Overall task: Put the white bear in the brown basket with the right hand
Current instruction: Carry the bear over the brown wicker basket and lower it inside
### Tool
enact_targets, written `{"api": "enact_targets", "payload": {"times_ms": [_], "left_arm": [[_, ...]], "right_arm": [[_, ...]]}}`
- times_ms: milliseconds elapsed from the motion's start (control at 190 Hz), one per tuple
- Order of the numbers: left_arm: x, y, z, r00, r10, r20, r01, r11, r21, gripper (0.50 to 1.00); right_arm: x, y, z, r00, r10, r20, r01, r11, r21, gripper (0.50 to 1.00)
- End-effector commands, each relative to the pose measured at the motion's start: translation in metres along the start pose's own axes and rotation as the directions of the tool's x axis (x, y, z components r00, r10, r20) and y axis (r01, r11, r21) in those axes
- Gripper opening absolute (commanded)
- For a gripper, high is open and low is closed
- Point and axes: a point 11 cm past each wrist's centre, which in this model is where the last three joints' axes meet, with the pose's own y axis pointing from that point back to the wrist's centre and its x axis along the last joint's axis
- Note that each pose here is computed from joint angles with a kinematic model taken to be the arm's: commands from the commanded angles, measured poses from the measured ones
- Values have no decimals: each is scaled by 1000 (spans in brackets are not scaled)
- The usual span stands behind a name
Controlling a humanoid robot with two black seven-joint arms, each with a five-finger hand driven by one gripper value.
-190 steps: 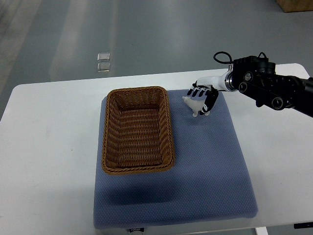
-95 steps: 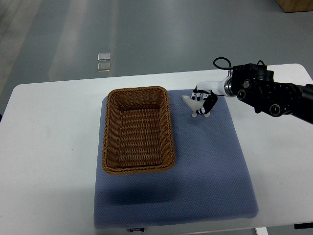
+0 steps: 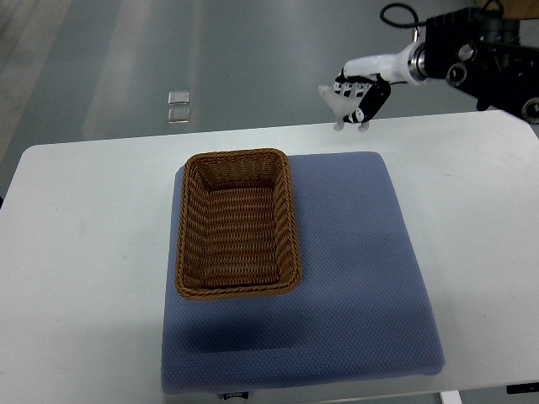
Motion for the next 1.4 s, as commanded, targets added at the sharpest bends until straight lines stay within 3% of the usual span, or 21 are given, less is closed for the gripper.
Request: {"api": "enact_targets", "payload": {"times_ms": [0, 163, 358, 505, 668, 900, 1116, 1395], "left_arm": [[-1, 0, 0, 1000, -4, 2, 4, 1000, 0, 1000], [-3, 0, 0, 1000, -7, 2, 7, 1000, 0, 1000], [0, 0, 0, 1000, -1, 1, 1, 1000, 0, 1000], [0, 0, 0, 1000, -1, 1, 1, 1000, 0, 1000], [0, 0, 0, 1000, 0, 1, 0, 1000, 0, 1000], [1, 0, 0, 1000, 3, 0, -3, 1000, 0, 1000], [2, 0, 0, 1000, 5, -1, -5, 1000, 0, 1000], [1, 0, 0, 1000, 4, 1, -4, 1000, 0, 1000]], "right_arm": [[30, 28, -21, 999, 25, -37, -24, 999, 44, 500], [29, 28, -42, 997, 26, -69, -20, 996, 83, 500], [6, -2, -85, 996, 18, -83, -3, 985, 174, 500], [-27, -34, -136, 997, 6, -82, 17, 964, 265, 500], [-74, -67, -158, 997, -44, -63, 60, 956, 287, 500], [-130, -101, -163, 996, -85, 9, 79, 956, 283, 500], [-152, -112, -139, 993, -99, 70, 79, 966, 246, 500], [-173, -118, -124, 987, -122, 108, 95, 969, 229, 560]]}}
